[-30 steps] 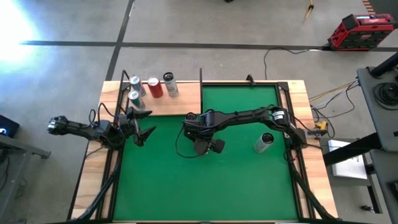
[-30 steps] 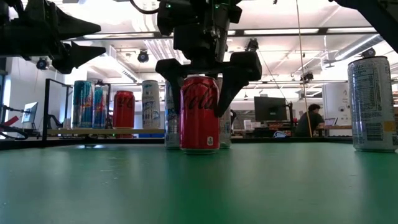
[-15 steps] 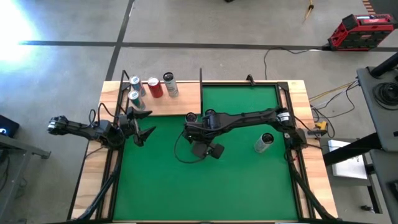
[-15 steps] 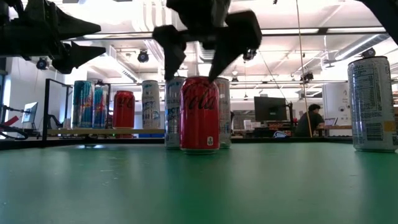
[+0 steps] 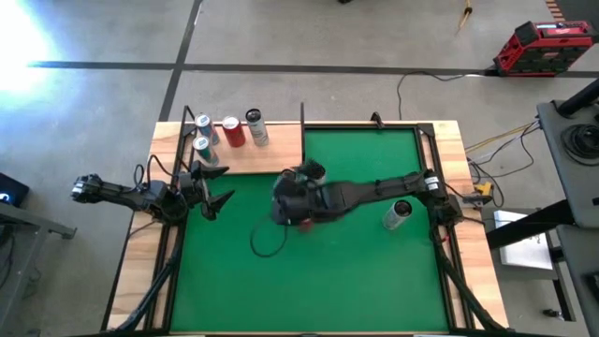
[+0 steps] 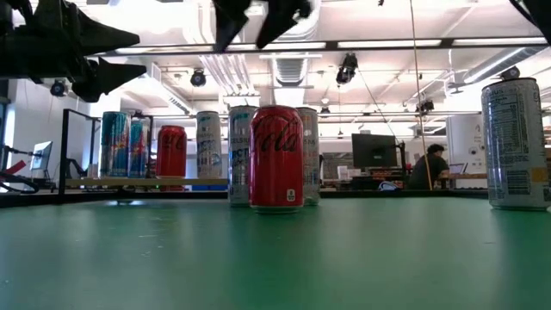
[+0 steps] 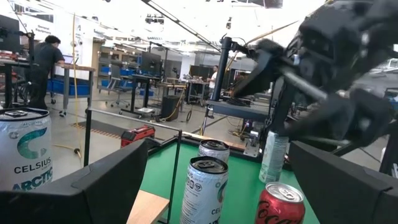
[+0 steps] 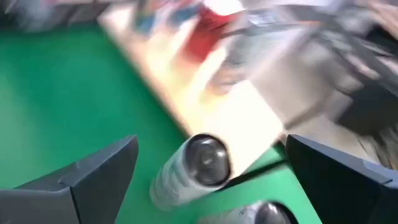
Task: Place canned beverage on shelf
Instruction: Move white yellow soda can to the center of the table
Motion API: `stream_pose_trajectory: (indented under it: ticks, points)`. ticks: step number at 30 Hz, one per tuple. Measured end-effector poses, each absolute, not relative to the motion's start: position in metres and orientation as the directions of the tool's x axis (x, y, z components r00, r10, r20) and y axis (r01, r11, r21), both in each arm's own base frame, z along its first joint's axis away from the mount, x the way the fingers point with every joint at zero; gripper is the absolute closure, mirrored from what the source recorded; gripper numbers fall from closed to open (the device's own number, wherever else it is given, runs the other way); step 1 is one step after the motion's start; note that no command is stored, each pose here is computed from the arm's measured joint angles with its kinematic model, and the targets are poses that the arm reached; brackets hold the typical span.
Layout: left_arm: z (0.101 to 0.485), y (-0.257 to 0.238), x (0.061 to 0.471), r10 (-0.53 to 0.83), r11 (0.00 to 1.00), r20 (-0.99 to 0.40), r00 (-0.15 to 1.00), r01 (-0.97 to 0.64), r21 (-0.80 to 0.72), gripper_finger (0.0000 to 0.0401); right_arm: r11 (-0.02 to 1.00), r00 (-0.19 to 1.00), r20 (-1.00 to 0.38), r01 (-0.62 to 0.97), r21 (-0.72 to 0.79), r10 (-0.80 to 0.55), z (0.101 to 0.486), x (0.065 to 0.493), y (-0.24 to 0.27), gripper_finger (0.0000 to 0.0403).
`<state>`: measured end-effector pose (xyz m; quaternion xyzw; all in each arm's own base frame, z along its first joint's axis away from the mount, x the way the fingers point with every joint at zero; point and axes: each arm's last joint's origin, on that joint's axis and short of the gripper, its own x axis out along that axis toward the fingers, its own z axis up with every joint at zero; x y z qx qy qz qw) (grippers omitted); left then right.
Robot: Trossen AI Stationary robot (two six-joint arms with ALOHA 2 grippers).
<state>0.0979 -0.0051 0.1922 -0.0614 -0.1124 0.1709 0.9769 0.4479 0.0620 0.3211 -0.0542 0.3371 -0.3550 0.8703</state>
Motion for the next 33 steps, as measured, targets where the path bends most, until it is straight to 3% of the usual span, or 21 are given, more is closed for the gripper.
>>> stream_pose_trajectory:
  ticks: [4,11,16,25,33]
  points:
    - [0.192,-0.005,0.098,0.348,0.934,0.199,0.916,-0.32,-0.158,0.0026,0.577,0.45,-0.43,0.784,-0.228,-0.783,0.31,0.433,0.093,0.0003]
    - [0.192,-0.005,0.098,0.348,0.934,0.199,0.916,-0.32,-0.158,0.0026,0.425,0.387,-0.257,0.898,-0.112,-0.886,0.282,0.4,0.131,0.0003]
    - [0.192,-0.005,0.098,0.348,0.934,0.198,0.917,-0.32,-0.158,0.0026,0.368,0.341,-0.324,0.93,-0.024,-0.883,0.261,0.384,0.136,0.0003]
    - [0.192,-0.005,0.098,0.348,0.934,0.197,0.917,-0.321,-0.158,0.0026,0.285,0.226,-0.514,0.958,-0.037,-0.827,0.228,0.371,0.137,0.0003]
    - [0.192,-0.005,0.098,0.348,0.934,0.197,0.917,-0.321,-0.157,0.0026,0.216,0.155,-0.596,0.976,-0.032,-0.788,0.226,0.356,0.144,0.0003]
